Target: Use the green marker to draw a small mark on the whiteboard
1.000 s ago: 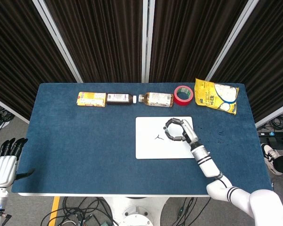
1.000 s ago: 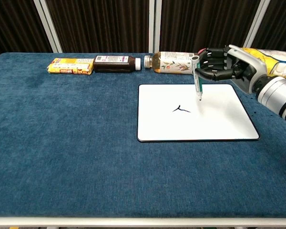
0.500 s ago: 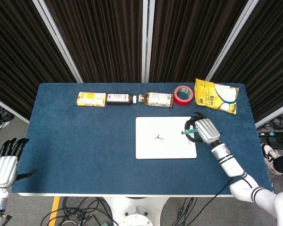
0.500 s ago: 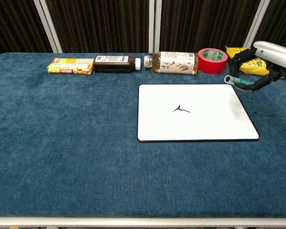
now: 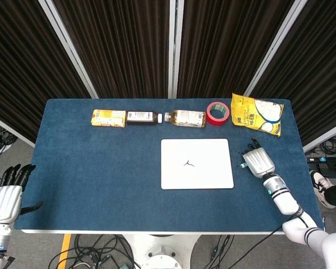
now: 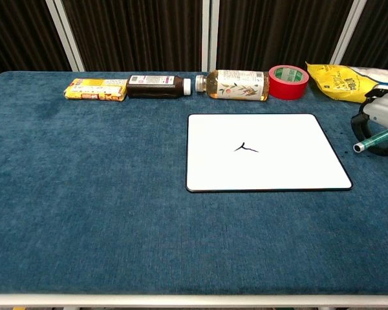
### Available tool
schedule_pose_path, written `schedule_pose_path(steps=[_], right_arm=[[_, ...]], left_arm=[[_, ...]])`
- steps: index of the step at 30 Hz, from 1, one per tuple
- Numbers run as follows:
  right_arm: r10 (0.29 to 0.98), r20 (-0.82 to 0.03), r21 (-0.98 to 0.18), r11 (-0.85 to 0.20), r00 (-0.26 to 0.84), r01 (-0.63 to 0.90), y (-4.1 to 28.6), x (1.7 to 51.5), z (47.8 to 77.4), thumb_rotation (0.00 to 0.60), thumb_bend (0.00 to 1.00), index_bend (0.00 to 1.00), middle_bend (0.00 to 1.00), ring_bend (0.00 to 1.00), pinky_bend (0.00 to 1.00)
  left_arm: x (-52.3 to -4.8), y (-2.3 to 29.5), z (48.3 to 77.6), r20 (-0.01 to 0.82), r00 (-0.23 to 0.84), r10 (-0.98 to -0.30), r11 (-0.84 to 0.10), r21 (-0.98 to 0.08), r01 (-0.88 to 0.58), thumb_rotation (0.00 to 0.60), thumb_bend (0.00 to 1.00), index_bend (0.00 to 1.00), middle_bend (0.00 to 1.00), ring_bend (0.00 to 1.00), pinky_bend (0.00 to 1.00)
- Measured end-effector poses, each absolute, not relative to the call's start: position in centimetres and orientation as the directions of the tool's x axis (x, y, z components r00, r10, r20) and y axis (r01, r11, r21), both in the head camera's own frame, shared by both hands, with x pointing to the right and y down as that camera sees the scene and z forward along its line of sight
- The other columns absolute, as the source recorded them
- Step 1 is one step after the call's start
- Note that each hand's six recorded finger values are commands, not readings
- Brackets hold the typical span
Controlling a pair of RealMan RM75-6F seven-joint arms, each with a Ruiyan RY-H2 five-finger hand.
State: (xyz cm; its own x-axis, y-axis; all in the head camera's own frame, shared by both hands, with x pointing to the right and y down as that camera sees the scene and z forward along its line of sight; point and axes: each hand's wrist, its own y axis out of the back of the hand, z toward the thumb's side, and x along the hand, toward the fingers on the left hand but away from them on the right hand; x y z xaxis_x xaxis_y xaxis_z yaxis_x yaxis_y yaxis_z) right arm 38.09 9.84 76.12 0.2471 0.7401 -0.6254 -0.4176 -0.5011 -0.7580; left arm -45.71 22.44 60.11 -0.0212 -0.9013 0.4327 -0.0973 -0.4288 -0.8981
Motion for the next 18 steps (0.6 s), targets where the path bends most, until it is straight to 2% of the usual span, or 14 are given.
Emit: schedule_pose_path(steps=[3, 6, 10, 13, 18], right_arm=[[0.735, -0.634, -0.748, -0.507, 0.238, -0.427, 10.3, 38.3, 76.3, 0.6, 0.52, 0.22, 0.26, 0.02, 0.0], [0.738, -0.631, -0.754, -0.514, 0.237, -0.409, 10.7, 38.5, 76.0, 0.6, 0.52, 0.11, 0.2, 0.0, 0.0], [0.764, -0.6, -0.784, -0.505, 0.237, -0.361, 11.0, 39.0, 74.3, 0.6, 0.52, 0.09, 0.19, 0.0, 0.0], [0.805, -0.546, -0.83, -0.48, 0.231, -0.284, 11.2, 39.6, 72.0, 0.6, 0.52, 0.09, 0.21, 0.01, 0.0], [0.877, -0.443, -0.897, -0.436, 0.186, -0.075, 12.5, 41.1, 66.6, 0.6, 0.52, 0.16, 0.26, 0.07, 0.0]], left_arm=[[-45.7, 22.4, 60.1, 0.432, -0.018, -0.902, -0.428, -0.899, -0.096, 0.6, 0.0, 0.11, 0.09, 0.0, 0.0], [-45.6, 22.3, 60.1, 0.43, -0.014, -0.903, -0.427, -0.899, -0.094, 0.6, 0.0, 0.11, 0.09, 0.0, 0.0], [-45.5, 22.1, 60.0, 0.424, -0.008, -0.906, -0.421, -0.902, -0.096, 0.6, 0.0, 0.11, 0.09, 0.0, 0.0], [-45.5, 22.1, 60.1, 0.421, -0.007, -0.907, -0.418, -0.903, -0.098, 0.6, 0.0, 0.11, 0.09, 0.0, 0.0], [-45.1, 22.0, 60.4, 0.412, 0.006, -0.911, -0.41, -0.906, -0.107, 0.6, 0.0, 0.11, 0.09, 0.0, 0.0]])
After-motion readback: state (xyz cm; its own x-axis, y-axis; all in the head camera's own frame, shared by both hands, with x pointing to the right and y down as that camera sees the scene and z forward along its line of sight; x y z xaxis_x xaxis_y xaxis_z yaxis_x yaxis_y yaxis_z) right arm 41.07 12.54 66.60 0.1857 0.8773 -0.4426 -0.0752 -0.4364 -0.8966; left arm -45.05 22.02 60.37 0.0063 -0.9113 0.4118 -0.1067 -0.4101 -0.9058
